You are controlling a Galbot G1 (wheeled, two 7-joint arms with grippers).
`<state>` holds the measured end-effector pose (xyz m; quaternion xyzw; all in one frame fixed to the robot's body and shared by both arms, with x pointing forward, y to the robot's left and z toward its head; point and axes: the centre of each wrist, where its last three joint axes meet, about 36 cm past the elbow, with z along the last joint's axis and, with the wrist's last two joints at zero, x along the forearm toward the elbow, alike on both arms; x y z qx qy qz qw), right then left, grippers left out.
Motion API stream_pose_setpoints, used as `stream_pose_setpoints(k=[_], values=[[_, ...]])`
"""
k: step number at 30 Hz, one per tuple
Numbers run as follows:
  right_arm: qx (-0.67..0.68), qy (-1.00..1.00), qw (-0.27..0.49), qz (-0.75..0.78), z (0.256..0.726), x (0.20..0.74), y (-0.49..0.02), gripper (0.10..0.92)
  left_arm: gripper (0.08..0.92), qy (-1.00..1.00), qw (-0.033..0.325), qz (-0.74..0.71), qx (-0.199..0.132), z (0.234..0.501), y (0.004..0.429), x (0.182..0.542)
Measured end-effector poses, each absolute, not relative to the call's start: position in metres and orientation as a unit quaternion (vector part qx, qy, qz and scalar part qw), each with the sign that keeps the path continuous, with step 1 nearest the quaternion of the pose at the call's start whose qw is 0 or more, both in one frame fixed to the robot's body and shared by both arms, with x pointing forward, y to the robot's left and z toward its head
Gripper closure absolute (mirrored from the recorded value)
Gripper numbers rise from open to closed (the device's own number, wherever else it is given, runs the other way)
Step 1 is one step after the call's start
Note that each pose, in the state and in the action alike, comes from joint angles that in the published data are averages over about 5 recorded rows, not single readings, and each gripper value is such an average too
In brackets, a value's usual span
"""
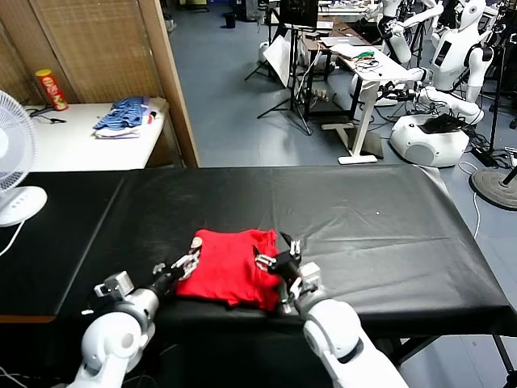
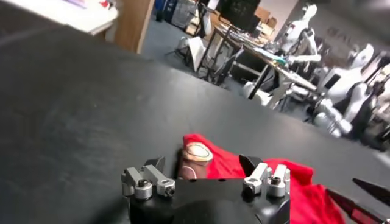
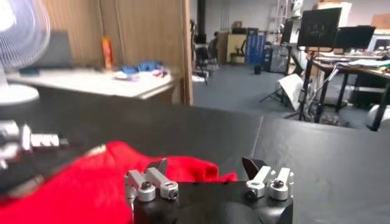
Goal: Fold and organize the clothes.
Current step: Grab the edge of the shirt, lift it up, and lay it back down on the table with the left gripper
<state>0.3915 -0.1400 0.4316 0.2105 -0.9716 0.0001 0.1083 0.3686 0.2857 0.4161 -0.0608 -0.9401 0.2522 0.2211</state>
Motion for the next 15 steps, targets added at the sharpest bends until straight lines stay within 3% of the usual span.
stream_pose_setpoints(k=[7, 9, 15], values=[[0.193, -0.977, 0.088, -0.028, 0.451, 0.383, -0.164, 0.224, 0.220, -0.922, 0.232, 0.301, -0.068, 0.404, 0.288, 0.368], [0.187, -0.978, 0.083, -0.030, 0.455, 0.382, -0.168, 0.224, 0.282, -0.919, 0.235, 0.307, -0.069, 0.401, 0.287, 0.369], [0.176, -0.981, 0.076, -0.033, 0.460, 0.377, -0.176, 0.224, 0.575, -0.914, 0.241, 0.319, -0.065, 0.393, 0.289, 0.371]])
